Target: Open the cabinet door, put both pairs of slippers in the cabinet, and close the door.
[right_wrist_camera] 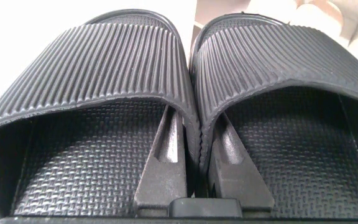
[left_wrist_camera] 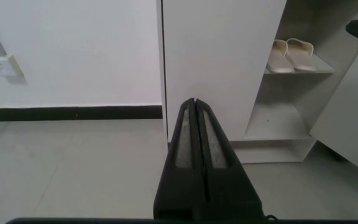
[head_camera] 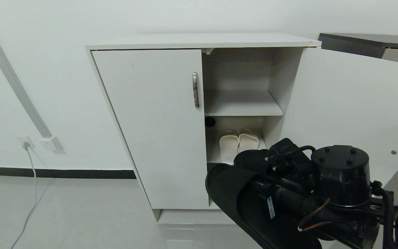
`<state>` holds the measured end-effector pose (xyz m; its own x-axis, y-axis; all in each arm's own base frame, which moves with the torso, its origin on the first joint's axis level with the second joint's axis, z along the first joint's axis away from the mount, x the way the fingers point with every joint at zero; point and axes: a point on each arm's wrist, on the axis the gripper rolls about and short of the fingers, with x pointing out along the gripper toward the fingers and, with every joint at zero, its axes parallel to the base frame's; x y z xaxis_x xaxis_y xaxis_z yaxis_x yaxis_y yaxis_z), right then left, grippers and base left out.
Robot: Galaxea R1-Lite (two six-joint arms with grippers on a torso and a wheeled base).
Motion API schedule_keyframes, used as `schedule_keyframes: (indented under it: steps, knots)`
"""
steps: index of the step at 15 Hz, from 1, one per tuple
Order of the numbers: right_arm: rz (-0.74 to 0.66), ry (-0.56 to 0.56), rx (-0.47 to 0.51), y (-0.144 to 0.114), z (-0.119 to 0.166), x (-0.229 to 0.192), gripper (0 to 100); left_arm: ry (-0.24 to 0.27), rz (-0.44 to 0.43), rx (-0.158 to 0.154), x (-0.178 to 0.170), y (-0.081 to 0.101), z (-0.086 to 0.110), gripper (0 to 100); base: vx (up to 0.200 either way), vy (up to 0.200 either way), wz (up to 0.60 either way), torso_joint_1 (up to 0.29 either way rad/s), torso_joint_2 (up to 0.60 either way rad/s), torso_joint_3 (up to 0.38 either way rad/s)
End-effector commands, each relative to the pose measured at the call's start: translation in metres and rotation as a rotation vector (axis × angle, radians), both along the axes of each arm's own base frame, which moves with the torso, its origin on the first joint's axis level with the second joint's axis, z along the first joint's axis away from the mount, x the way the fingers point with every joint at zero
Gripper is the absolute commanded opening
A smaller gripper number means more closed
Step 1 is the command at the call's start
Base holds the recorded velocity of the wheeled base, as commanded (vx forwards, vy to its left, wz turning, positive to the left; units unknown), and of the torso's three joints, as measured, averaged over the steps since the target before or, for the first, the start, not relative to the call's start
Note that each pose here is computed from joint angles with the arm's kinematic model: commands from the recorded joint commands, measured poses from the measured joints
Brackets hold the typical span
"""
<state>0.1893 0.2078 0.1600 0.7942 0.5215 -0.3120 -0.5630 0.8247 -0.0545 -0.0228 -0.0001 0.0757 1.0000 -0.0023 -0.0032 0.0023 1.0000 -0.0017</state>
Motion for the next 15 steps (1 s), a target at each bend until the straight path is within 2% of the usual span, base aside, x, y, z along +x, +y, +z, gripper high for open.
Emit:
schedule_keyframes:
  steps: [1, 5, 8, 9, 10, 11, 13, 15]
  knots:
    - [0.0, 0.004, -0.004, 0.001, -0.002, 0.001, 0, 0.0, 0.001, 0.0, 0.0, 0.0, 0.0, 0, 0.0, 0.0, -0.6, -0.002, 0.0, 0.007]
    - [0.009, 0.012, -0.012, 0.006, -0.007, 0.002, 0, 0.0, 0.001, 0.0, 0.0, 0.0, 0.0, 0, 0.0, 0.0, 0.0, 0.0, 0.0, 0.0]
    - [-0.033, -0.054, 0.043, 0.026, -0.008, 0.02, 0, 0.0, -0.001, 0.002, 0.0, 0.0, 0.0, 0, 0.0, 0.0, 0.0, 0.0, 0.0, 0.0]
    - [-0.159, -0.085, 0.067, 0.049, -0.01, 0.038, 0, 0.0, -0.001, 0.002, 0.0, 0.0, 0.0, 0, 0.0, 0.0, 0.0, 0.0, 0.0, 0.0]
    - [-0.206, -0.09, 0.078, 0.059, -0.013, 0.046, 0, 0.0, -0.001, 0.002, 0.0, 0.0, 0.0, 0, 0.0, 0.0, 0.0, 0.0, 0.0, 0.0]
    - [-0.313, -0.102, 0.109, 0.081, -0.016, 0.065, 0, 0.0, -0.001, 0.002, 0.0, 0.0, 0.0, 0, 0.0, 0.0, 0.0, 0.0, 0.0, 0.0]
    - [-0.399, -0.088, 0.105, 0.093, -0.013, 0.076, 0, 0.0, -0.001, 0.002, 0.0, 0.0, 0.0, 0, 0.0, 0.0, 0.0, 0.0, 0.0, 0.0]
    - [-0.543, -0.063, 0.113, 0.104, 0.009, 0.087, 0, 0.0, -0.001, 0.002, 0.0, 0.0, 0.0, 0, 0.0, 0.0, 0.0, 0.0, 0.0, 0.0]
